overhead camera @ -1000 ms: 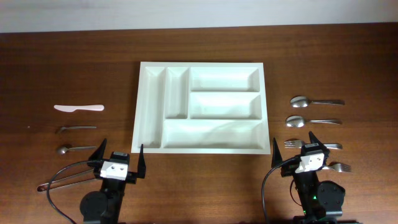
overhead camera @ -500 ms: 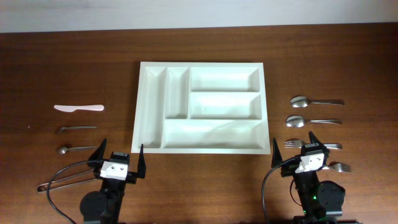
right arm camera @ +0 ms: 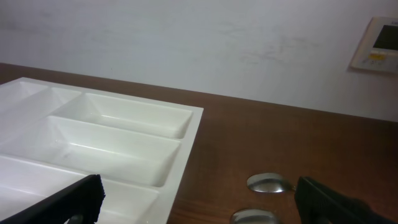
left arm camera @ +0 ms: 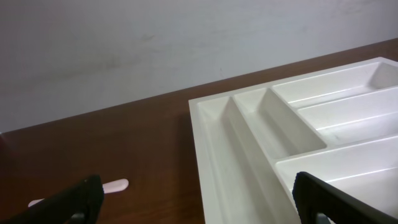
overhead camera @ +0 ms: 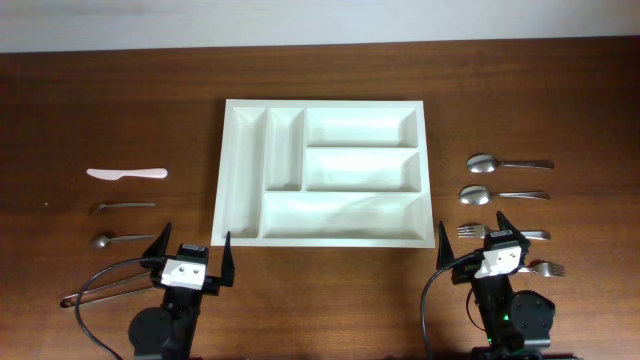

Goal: Pack container

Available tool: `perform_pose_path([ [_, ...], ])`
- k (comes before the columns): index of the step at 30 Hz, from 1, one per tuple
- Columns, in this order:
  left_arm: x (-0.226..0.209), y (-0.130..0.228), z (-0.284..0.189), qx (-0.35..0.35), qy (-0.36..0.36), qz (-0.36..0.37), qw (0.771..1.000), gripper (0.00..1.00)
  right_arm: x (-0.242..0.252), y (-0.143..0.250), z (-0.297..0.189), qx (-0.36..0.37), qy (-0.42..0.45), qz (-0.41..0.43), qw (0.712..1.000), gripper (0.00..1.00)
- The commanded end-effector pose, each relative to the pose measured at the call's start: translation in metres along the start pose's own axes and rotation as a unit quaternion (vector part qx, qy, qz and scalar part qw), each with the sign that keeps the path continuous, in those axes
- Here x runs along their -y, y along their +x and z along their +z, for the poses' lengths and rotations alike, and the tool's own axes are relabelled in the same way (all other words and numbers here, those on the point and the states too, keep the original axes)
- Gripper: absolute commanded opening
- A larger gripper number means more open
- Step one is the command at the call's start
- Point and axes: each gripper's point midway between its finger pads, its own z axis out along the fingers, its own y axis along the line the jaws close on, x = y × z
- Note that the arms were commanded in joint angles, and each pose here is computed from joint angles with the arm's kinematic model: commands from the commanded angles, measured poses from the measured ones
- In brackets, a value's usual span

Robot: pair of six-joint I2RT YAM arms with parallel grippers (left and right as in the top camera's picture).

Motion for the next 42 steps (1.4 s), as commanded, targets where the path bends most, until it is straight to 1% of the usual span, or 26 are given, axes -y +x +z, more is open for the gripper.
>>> perform_pose_path([
  [1,-0.003,0.002,0.0,-0.001,-0.008,0.008,1.0,0.99,-0.004,0.001,0.0,0.001,-0.01,0.0,1.0,0.99],
  [7,-0.003,0.002,0.0,-0.001,-0.008,0.008,1.0,0.99,-0.005,-0.001,0.0,0.005,-0.012,0.0,1.0,0.99],
  [10,-0.003,0.002,0.0,-0.001,-0.008,0.008,1.0,0.99,-0.022,-0.011,-0.002,0.024,-0.063,-0.001,0.998,0.99],
  [11,-0.003,0.002,0.0,-0.001,-0.008,0.008,1.0,0.99,-0.025,-0.023,-0.005,0.035,-0.074,0.022,0.996,0.99],
  [13,-0.003,0.002,0.0,-0.001,-0.008,0.008,1.0,0.99,-0.019,-0.046,-0.01,0.055,-0.063,0.028,0.996,0.99],
  [14,-0.003,0.002,0.0,-0.001,-0.008,0.008,1.0,0.99,-0.008,-0.062,-0.013,0.064,-0.033,0.028,0.997,0.99],
  [15,-0.003,0.002,0.0,-0.001,-0.008,0.008,1.0,0.99,0.013,-0.08,-0.018,0.055,0.021,0.031,0.998,0.99],
  [18,-0.003,0.002,0.0,-0.001,-0.008,0.008,1.0,0.99,0.046,-0.097,-0.029,-0.015,0.105,0.039,0.994,0.99],
  [20,-0.003,0.002,0.0,-0.001,-0.008,0.008,1.0,0.99,0.066,-0.104,-0.038,-0.091,0.152,0.043,0.983,0.99],
  [22,-0.003,0.002,0.0,-0.001,-0.008,0.008,1.0,0.99,0.079,-0.115,-0.046,-0.158,0.179,0.047,0.97,0.99],
  [23,-0.003,0.002,0.0,-0.001,-0.008,0.008,1.0,0.99,0.086,-0.133,-0.052,-0.214,0.184,0.056,0.958,0.99],
  [25,-0.003,0.002,0.0,-0.001,-0.008,0.008,1.0,0.99,0.084,-0.158,-0.05,-0.248,0.161,0.07,0.953,0.99],
  [29,-0.003,0.002,0.0,-0.001,-0.008,0.008,1.0,0.99,0.061,-0.196,-0.037,-0.281,0.069,0.102,0.952,0.99],
  [31,-0.003,0.002,0.0,-0.001,-0.008,0.008,1.0,0.99,0.065,-0.21,-0.024,-0.281,0.066,0.104,0.952,0.99],
  [33,-0.003,0.002,0.0,-0.001,-0.009,0.008,1.0,0.99,0.065,-0.217,-0.005,-0.286,0.045,0.111,0.951,0.99],
  [35,-0.003,0.002,0.0,-0.001,-0.008,0.008,1.0,0.99,0.062,-0.216,0.004,-0.293,0.029,0.118,0.949,0.99],
  [37,-0.003,0.002,0.0,-0.001,-0.008,0.008,1.0,0.99,0.069,-0.214,0.01,-0.295,0.043,0.11,0.948,0.99],
  [39,-0.003,0.002,0.0,-0.001,-0.008,0.008,1.0,0.99,0.098,-0.203,0.008,-0.315,0.135,0.124,0.931,0.99],
  [40,-0.003,0.002,0.0,-0.001,-0.008,0.008,1.0,0.99,0.119,-0.193,-0.001,-0.325,0.218,0.159,0.907,0.99],
  [41,-0.003,0.002,0.0,-0.001,-0.008,0.008,1.0,0.99,0.144,-0.181,-0.021,-0.332,0.325,0.193,0.864,0.99],
  [42,-0.003,0.002,0.0,-0.001,-0.008,0.008,1.0,0.99,0.168,-0.168,-0.057,-0.325,0.464,0.235,0.79,0.99],
])
